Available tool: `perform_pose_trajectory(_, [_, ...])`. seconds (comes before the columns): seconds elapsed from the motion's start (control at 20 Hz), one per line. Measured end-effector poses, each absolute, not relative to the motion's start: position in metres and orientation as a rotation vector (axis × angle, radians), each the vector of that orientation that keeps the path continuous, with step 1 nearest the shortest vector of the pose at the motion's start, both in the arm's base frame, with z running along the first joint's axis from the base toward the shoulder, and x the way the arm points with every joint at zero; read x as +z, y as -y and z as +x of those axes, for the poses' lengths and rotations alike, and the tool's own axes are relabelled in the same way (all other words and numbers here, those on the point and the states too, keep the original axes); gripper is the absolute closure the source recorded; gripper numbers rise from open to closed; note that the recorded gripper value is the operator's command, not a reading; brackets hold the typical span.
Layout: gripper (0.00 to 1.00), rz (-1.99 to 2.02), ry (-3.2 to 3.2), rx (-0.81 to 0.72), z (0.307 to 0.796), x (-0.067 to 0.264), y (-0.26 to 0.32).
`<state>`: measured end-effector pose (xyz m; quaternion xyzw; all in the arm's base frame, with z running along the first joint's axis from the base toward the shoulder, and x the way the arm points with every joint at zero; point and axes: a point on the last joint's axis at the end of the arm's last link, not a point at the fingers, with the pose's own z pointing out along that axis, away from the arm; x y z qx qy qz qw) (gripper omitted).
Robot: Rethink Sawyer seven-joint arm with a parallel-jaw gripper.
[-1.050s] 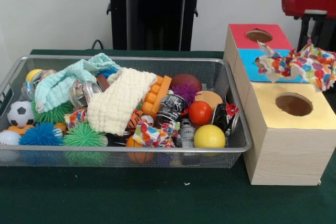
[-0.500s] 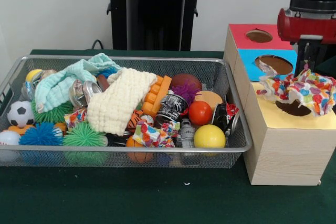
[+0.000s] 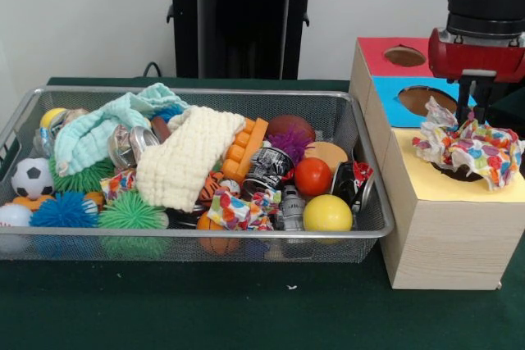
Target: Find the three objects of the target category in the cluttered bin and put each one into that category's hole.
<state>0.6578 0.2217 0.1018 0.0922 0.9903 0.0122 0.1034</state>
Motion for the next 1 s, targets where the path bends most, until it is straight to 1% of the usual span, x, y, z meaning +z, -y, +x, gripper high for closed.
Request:
perform_pose_trajectory(0.85, [1.0,0.273,-2.926,0.036,0.6571,0.1012,-0.2215])
perform_pose_trajectory(0.9, [0.0,0.272,-2.927,0.035,0.6569,0.1007,-0.2215])
perform_pose_trajectory(1.0, [0.0,0.273,-2.927,0.035,0.6569,0.1005,-0.2215])
